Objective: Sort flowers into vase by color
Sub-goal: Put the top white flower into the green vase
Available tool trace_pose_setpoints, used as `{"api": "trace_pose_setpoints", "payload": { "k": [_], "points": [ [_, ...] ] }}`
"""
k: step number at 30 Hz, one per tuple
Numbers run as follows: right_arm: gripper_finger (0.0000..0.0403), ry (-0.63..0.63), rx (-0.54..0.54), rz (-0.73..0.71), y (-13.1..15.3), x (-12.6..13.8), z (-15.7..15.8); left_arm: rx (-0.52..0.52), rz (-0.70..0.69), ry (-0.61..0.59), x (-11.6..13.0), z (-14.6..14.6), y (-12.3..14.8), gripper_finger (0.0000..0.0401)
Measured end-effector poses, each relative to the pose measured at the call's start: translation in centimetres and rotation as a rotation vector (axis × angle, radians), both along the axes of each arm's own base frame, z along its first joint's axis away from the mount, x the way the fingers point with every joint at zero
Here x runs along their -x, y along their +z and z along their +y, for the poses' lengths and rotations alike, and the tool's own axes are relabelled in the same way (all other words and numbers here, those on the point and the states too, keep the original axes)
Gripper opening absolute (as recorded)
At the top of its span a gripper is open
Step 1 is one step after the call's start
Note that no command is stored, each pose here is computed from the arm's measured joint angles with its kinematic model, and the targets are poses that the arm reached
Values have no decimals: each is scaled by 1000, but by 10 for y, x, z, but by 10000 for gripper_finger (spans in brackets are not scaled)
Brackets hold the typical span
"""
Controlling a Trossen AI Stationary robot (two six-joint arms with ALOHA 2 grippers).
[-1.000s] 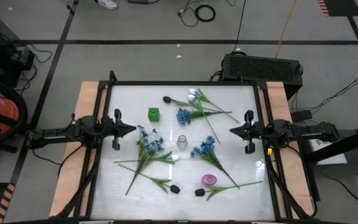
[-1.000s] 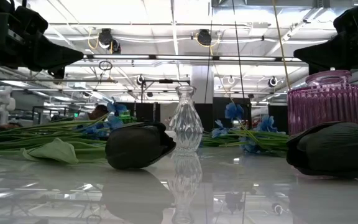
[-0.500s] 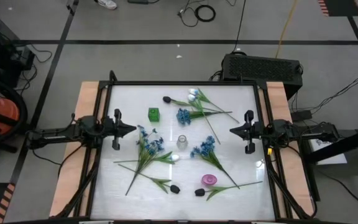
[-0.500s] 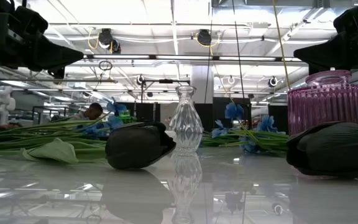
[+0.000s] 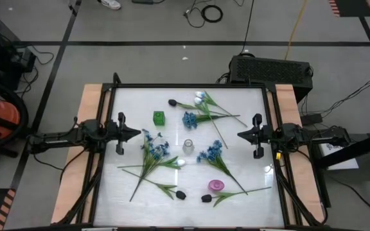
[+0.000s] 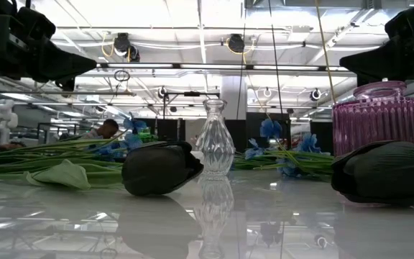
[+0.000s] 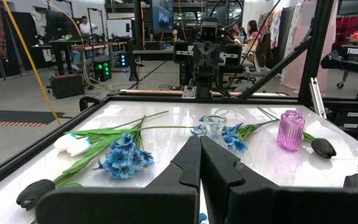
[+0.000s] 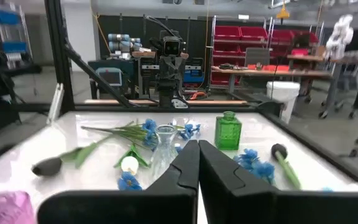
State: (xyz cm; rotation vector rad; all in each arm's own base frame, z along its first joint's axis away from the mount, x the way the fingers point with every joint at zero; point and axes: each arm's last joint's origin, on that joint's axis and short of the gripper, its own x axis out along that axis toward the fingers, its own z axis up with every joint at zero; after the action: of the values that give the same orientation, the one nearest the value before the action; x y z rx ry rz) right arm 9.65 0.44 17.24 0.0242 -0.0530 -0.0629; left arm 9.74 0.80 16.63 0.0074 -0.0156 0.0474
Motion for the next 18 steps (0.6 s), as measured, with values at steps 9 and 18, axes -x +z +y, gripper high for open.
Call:
{"api": "trace_pose_setpoints", "payload": {
  "k": [9,18],
  "points": [
    [0,5,-108,-7,0,0,0,0,0,0,0,0,0,6],
    [0,34,-66,-75,25,3,1,0,0,0,0,0,0,6]
  ]
}}
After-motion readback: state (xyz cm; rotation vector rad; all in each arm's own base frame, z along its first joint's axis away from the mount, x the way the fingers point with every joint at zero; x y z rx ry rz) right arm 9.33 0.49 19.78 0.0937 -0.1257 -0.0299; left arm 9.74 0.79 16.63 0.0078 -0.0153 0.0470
